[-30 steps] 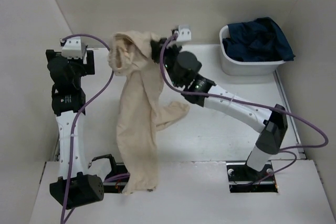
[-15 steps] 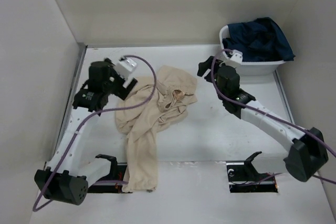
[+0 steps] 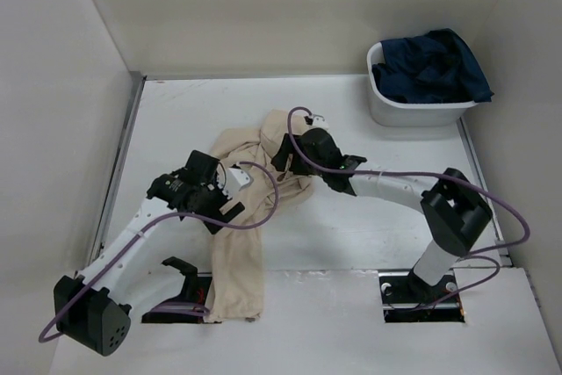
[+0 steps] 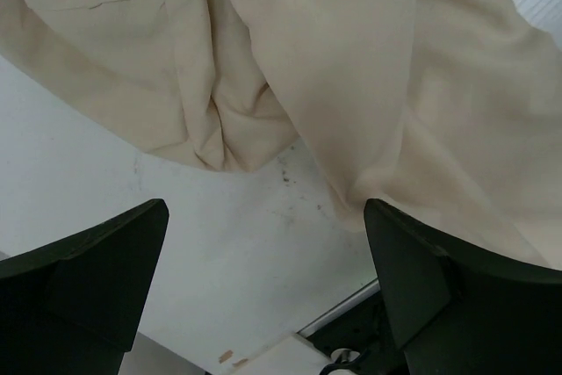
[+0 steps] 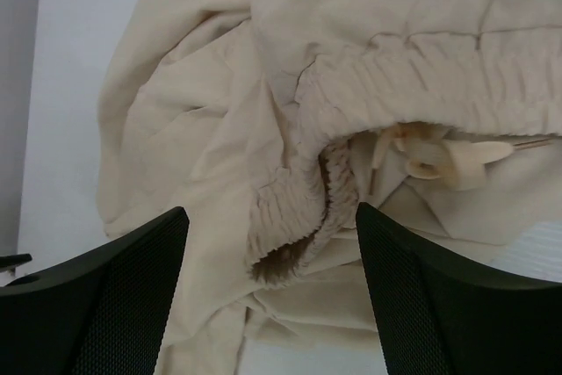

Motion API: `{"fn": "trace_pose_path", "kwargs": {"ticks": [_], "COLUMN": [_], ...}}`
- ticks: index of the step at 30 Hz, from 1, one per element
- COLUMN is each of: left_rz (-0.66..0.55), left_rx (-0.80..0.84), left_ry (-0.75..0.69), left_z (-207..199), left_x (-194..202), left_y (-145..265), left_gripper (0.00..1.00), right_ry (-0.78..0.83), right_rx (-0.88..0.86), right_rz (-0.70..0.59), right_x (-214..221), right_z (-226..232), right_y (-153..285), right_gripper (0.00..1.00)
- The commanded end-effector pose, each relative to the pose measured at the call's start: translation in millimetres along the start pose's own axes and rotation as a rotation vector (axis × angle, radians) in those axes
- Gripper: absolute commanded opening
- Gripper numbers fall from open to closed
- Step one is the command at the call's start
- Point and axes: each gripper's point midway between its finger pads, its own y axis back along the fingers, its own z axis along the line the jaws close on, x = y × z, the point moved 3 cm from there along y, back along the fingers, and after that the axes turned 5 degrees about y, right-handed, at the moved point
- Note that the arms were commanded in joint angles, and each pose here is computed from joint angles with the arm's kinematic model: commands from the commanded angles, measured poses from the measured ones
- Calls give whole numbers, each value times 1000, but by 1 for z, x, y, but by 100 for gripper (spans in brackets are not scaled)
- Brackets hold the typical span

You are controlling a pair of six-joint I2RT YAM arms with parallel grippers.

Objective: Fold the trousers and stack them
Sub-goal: Flatten the trousers out

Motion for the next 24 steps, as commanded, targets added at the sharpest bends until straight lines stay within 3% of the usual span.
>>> {"fn": "trace_pose_path", "kwargs": {"ticks": [1, 4, 8, 9, 10, 11, 13, 15, 16, 19, 24], "left_rz": [-84, -59, 28, 45, 51, 52, 50, 47, 50, 28, -86], "left_rx": [61, 98, -35, -55, -62, -62, -63, -91, -128, -306, -678], "left_ry": [88, 67, 68, 66, 62, 62, 59, 66, 74, 71, 46], "left_z": [-8, -14, 4, 7, 8, 9, 8, 14, 21, 61, 163], "left_x": [-16, -17, -13, -11, -11, -11, -11, -11, -10, -8, -23], "left_y": [10, 3, -22, -27, -30, -32, -34, -35, -34, -21, 48], "left_gripper": [100, 100, 97, 95, 91, 85, 56, 22, 12, 1, 0], "right_ry": [-100, -127, -146, -147, -149, -149, -163, -181, -187, -176, -141], "right_rx": [-61, -4, 13, 9, 3, -10, -13, -18, -27, -55, -66], "right_rz": [13, 84, 115, 111, 106, 105, 73, 0, -53, -238, -532], "right_x": [-5, 12, 16, 14, 11, 8, -7, -35, -56, -123, -208], "right_z": [24, 18, 20, 22, 24, 26, 25, 22, 21, 12, -13], "right_y": [-11, -27, -41, -43, -45, -45, -41, -22, -7, 54, 176], "right_gripper": [81, 80, 79, 75, 64, 48, 15, 2, 0, 0, 1]}}
